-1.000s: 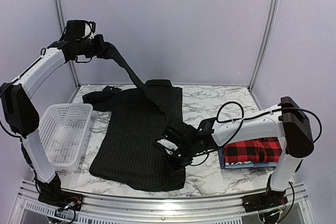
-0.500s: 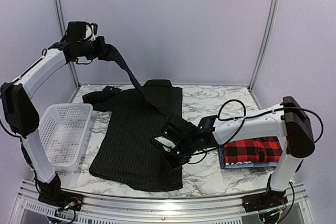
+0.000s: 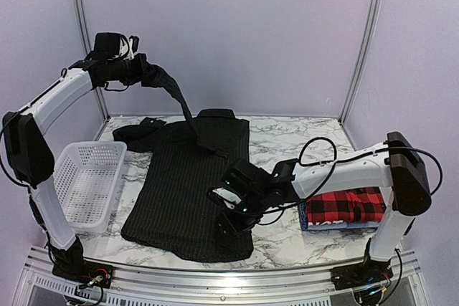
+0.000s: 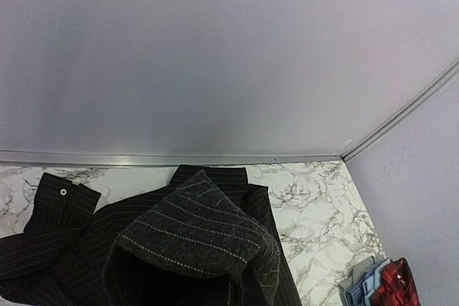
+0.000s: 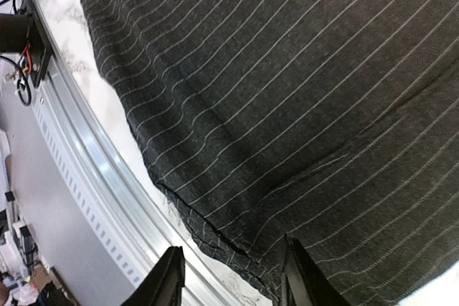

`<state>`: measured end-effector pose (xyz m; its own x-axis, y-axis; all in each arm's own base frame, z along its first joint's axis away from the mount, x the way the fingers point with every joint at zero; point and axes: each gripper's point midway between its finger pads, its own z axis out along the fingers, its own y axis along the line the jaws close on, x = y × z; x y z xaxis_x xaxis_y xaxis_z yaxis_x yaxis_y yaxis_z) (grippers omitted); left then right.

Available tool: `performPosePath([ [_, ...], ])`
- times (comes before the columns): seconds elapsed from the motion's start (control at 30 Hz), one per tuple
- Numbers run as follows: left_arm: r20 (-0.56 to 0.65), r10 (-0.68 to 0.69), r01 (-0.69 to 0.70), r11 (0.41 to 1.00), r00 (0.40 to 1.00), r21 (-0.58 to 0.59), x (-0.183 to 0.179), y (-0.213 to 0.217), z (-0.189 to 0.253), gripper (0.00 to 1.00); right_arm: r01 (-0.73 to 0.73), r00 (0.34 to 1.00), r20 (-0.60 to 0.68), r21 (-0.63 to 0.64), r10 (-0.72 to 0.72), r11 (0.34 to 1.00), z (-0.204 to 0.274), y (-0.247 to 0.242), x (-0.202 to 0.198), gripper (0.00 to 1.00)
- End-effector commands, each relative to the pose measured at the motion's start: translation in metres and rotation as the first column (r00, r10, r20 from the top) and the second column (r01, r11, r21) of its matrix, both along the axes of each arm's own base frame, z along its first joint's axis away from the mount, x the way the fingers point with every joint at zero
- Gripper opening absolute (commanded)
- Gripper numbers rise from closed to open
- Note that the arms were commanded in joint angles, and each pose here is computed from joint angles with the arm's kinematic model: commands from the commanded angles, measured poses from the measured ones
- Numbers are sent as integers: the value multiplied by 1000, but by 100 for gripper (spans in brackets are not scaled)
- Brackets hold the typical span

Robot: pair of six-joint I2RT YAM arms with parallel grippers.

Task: Fold and stack the long sleeve shirts
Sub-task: Fold the flattened shirt at the center of the board, then place the sleeve of the 1/3-folded shirt.

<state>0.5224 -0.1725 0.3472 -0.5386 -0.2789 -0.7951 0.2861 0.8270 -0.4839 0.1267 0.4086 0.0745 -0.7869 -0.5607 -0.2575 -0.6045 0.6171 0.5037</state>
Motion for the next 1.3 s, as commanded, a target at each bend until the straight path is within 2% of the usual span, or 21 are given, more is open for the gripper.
performPosePath([
  [0.0,18,-69,70,998,997,-10,-4,-14,-1,0,35,991,127,39,-39,999,42,-3,28,43],
  [0.2,6,-183,183,983,983,-9,-25,-33,-10,0,197,952,230,56,-204,979,60,-43,90,44],
  [0.33,-9,-227,227,974,974,1,-41,-45,-18,0,233,944,231,43,-236,972,50,-53,97,41],
  [0.73,-46,-240,240,971,970,1,-52,-49,-34,0,151,984,100,-35,-147,988,7,-75,4,44],
  [0.97,-43,-246,247,969,968,-3,-50,-52,-32,0,147,988,43,-23,-146,989,-7,-68,-18,44],
  [1.1,-36,-252,252,968,967,-3,-50,-52,-30,0,154,988,28,-24,-153,988,-12,-66,-19,35],
  [1.27,-36,-259,259,966,965,-3,-52,-54,-30,0,144,990,-1,-26,-144,989,-18,-65,-25,11],
])
